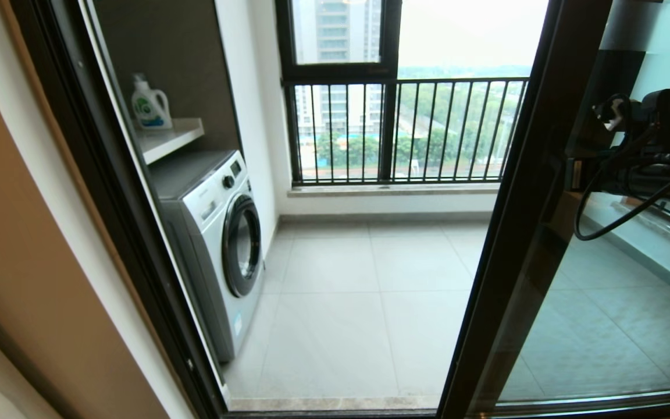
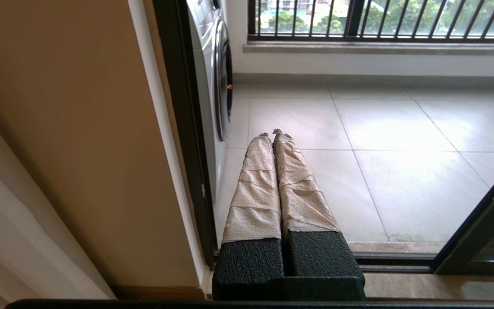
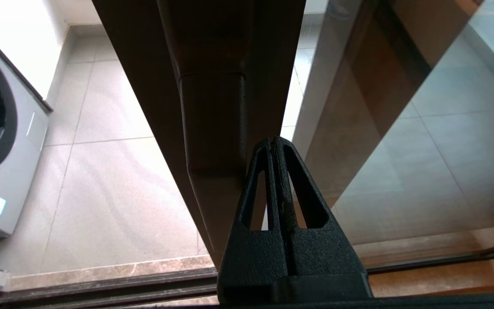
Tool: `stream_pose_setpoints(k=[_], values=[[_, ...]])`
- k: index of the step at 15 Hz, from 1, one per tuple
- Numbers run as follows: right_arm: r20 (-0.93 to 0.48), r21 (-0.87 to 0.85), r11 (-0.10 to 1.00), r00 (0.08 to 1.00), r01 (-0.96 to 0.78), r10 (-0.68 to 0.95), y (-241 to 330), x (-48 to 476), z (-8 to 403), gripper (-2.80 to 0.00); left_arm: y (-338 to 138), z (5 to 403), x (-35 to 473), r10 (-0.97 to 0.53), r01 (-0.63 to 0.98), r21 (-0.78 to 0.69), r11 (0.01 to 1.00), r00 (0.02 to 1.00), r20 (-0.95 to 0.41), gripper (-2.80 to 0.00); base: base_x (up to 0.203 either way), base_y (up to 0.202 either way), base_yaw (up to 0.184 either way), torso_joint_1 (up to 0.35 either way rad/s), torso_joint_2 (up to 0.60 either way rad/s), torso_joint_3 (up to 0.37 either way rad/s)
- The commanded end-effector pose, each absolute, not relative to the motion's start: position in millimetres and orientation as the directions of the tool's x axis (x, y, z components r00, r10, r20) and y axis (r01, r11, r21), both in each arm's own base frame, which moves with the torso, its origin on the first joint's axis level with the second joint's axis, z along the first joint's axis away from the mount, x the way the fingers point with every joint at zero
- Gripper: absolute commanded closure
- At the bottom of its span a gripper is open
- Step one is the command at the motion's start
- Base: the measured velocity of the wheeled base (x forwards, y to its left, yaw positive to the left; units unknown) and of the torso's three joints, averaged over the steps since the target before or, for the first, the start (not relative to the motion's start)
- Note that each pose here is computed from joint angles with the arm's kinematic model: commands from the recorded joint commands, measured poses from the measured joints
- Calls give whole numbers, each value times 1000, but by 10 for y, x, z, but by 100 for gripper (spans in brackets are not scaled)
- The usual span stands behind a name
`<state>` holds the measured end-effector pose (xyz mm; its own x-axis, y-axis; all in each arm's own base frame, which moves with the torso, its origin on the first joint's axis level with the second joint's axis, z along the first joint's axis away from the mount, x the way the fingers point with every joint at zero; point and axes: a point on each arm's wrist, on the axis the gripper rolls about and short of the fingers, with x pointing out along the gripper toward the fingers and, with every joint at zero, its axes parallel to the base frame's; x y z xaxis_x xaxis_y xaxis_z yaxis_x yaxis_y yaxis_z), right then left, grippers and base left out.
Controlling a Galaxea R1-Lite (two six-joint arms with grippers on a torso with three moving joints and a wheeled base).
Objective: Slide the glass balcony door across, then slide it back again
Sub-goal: Close the slid door
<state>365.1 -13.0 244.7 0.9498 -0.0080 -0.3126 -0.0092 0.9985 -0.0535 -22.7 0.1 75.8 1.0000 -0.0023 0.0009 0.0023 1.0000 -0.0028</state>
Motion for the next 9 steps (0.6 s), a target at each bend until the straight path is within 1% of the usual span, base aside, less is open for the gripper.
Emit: stream_pose_setpoints(k=[1,9], values=[[-314,-53,998,950,-23,5,-91,3653,2443,0,1,758,-227,-3,3,-3,1000,1000,2,0,0,0,0,0,0,0],[-309,-53,995,949,-84,64,134,3653,2451,0,1,758,-227,-2,2,-3,1000,1000,2,0,0,0,0,0,0,0]])
